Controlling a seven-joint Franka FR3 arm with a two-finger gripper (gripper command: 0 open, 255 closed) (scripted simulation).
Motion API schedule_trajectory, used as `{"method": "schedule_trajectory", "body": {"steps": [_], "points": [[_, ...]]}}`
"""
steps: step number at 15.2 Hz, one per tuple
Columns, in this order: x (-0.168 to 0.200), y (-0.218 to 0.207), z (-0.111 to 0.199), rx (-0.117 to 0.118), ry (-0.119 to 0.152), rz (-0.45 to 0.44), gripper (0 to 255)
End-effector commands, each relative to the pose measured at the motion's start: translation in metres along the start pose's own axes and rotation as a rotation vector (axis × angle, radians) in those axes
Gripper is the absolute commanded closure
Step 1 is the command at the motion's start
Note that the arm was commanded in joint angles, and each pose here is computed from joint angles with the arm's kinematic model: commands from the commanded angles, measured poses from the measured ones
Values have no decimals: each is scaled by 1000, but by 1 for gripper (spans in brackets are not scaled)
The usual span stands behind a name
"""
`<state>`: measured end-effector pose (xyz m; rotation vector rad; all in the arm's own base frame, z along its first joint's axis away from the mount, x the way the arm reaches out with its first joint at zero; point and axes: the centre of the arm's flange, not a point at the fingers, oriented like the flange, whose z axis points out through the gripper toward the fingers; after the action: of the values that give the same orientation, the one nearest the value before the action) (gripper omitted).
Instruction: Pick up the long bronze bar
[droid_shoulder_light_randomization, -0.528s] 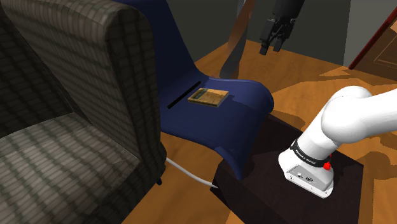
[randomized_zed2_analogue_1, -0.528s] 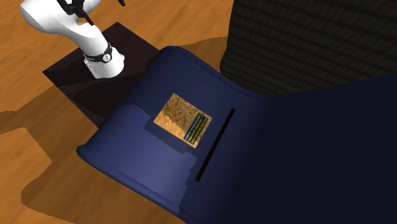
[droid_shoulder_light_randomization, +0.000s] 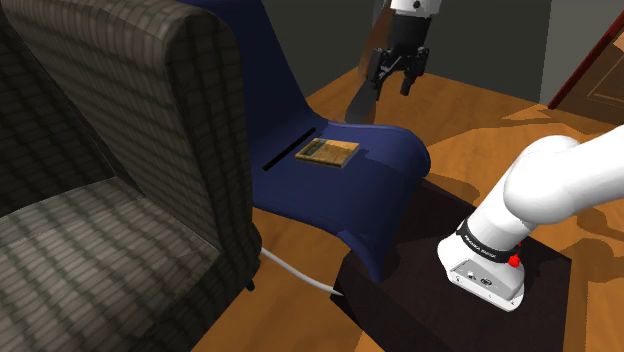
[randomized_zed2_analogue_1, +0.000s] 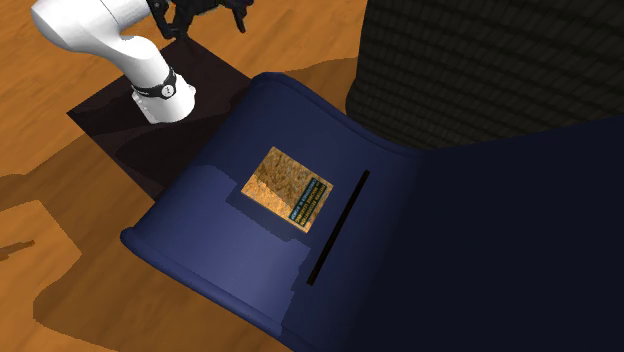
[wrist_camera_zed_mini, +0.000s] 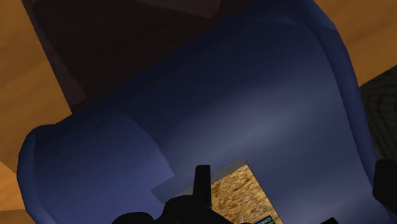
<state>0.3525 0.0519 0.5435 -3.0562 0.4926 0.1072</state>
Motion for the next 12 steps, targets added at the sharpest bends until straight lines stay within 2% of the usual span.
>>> {"method": "schedule_trajectory", "body": {"steps": [1, 12], "points": [[18, -20, 13, -9, -10, 65, 0], [121, -105, 92, -65, -69, 405, 0]]}}
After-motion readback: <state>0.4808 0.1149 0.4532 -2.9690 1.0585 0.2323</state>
